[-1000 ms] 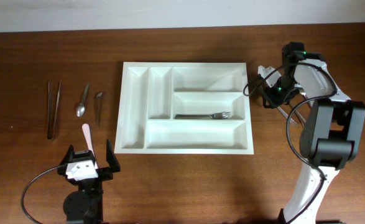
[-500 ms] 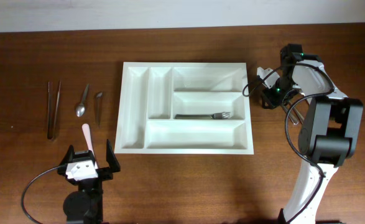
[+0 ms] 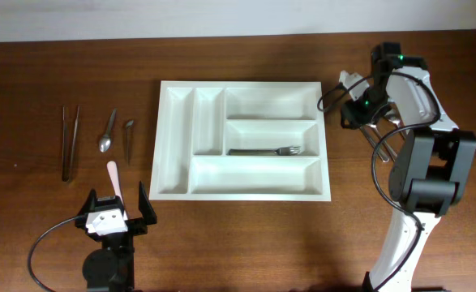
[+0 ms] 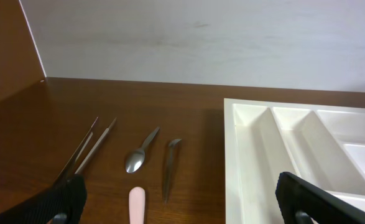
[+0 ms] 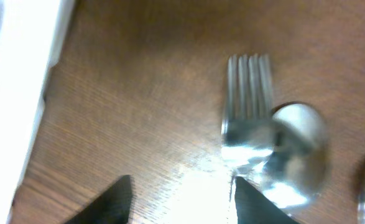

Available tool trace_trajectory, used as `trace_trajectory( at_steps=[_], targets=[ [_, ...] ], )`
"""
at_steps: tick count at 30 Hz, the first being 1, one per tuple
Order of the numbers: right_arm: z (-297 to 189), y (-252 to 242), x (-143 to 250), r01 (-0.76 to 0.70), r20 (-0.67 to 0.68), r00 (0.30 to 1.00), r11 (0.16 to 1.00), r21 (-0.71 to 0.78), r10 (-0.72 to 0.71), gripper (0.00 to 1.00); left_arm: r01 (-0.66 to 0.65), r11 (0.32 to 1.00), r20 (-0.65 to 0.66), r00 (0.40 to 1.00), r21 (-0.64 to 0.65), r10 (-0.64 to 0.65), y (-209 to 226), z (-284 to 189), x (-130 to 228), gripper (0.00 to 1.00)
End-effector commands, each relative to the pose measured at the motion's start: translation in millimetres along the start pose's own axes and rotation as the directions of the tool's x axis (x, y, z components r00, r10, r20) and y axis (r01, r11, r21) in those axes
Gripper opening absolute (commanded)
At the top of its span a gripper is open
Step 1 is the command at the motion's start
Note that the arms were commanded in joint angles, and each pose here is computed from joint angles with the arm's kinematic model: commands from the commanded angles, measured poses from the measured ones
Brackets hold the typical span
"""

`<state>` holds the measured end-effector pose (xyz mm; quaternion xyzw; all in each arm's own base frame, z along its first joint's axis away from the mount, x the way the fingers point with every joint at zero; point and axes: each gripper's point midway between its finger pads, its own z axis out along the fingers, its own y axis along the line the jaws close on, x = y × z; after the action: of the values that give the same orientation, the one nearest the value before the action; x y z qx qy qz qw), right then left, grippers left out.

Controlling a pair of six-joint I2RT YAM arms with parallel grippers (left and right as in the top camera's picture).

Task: Pack container
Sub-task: 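Return the right gripper to the right cutlery and grasp a fork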

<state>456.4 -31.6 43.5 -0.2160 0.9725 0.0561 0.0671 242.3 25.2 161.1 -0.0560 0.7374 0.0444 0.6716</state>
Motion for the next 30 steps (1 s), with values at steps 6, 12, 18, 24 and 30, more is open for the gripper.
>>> trace_trajectory(
  at_steps=[6, 12, 18, 24, 30],
  targets=[
    [-21, -23, -2, -0.045, 0.039, 0.998, 0.997, 0.07, 0.042, 0.6, -0.015, 1.0, 0.002, 1.0, 0.007, 0.015, -1, 0, 2, 0.99],
    [-16, -38, 12, -0.091, 0.023, 0.996, 0.994, 0.066, 0.09, 0.6, -0.015, 1.0, 0.002, 1.0, 0.007, 0.015, -1, 0, 2, 0.99],
    [-8, -38, 21, -0.103, 0.006, 0.995, 0.993, 0.05, 0.103, 0.56, -0.015, 1.0, 0.002, 1.0, 0.007, 0.015, -1, 0, 2, 0.99],
    [2, -28, 23, -0.092, -0.008, 0.996, 0.995, 0.026, 0.092, 0.55, -0.015, 1.0, 0.002, 1.0, 0.007, 0.015, -1, 0, 2, 0.99],
    [13, -25, 32, -0.096, -0.029, 0.995, 0.995, 0.016, 0.097, 0.52, -0.015, 1.0, 0.001, 1.0, 0.007, 0.015, -1, 0, 2, 0.99]
  ],
)
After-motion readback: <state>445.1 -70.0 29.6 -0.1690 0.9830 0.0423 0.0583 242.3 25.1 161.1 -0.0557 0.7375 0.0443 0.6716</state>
